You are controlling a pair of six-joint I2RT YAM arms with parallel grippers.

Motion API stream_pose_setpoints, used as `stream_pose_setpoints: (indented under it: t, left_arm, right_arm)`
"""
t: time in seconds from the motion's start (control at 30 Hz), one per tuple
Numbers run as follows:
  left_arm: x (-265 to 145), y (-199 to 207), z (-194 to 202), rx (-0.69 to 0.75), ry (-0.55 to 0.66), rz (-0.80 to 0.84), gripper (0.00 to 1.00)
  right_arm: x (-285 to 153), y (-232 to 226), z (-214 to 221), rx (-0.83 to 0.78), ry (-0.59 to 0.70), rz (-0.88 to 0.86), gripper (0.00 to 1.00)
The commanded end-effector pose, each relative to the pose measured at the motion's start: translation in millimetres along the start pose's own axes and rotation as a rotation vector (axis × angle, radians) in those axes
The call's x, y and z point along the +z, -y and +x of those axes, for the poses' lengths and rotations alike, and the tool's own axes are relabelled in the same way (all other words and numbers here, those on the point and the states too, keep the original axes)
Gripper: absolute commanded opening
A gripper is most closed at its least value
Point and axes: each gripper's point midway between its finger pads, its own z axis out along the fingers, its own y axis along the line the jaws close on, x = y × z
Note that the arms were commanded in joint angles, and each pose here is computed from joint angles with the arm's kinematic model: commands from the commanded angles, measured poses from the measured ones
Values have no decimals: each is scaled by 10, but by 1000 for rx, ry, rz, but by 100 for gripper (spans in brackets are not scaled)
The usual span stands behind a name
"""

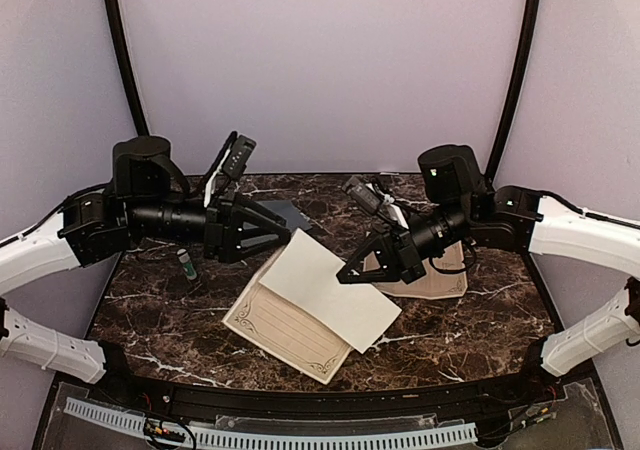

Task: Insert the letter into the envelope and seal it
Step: Fold the letter.

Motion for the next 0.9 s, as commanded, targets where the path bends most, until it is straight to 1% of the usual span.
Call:
stream_pose_setpoints:
  t: [0.0, 0.07, 0.13, 0.2, 0.33, 0.53, 0.6, 0.63, 0.67, 0.7, 0.73, 0.77, 0.8, 0.83, 0.87]
  left_arm:
    - [-293, -93, -377, 20, 138, -174, 72]
    - [-301, -23, -424, 16, 143, -149, 78]
    - [-260, 76, -444, 9, 139, -85, 82]
    - [-187, 129, -427, 2, 118, -34, 85]
    - [-8, 19, -323, -19, 46, -34, 87]
    - [136, 80, -209, -35, -19, 53, 86]
    - [157, 98, -178, -36, -33, 70, 80]
    - [164, 96, -162, -37, -38, 73, 71]
    - [174, 82, -145, -41, -43, 72, 66]
    - [178, 75, -139, -43, -43, 68, 56]
    - [178, 71, -135, -43, -44, 66, 51]
    - [177, 61, -135, -43, -42, 62, 41]
    - [176, 63, -129, -44, -41, 63, 37]
    - [172, 67, -127, -44, -41, 66, 30]
    - [167, 81, -126, -43, -39, 71, 27]
  right_arm:
    - [-29, -97, -115, -41, 29, -7, 0]
    - [-23, -94, -115, -42, 27, -9, 0]
    - [-13, -95, -118, -41, 25, -14, 0]
    - [0, -87, -127, -43, 25, -15, 0]
    - [19, -82, -147, -45, 29, -20, 0]
    - [20, -77, -159, -44, 31, -19, 0]
    - [26, -71, -147, -41, 27, -19, 0]
    - [26, -69, -147, -41, 28, -18, 0]
    - [30, -62, -142, -39, 26, -16, 0]
    - [30, -61, -139, -39, 26, -16, 0]
    - [30, -55, -139, -38, 26, -14, 0]
    - [29, -61, -142, -39, 27, -15, 0]
    - [33, -58, -141, -40, 27, -15, 0]
    - [30, -59, -146, -41, 29, -13, 0]
    - [31, -53, -148, -39, 29, -11, 0]
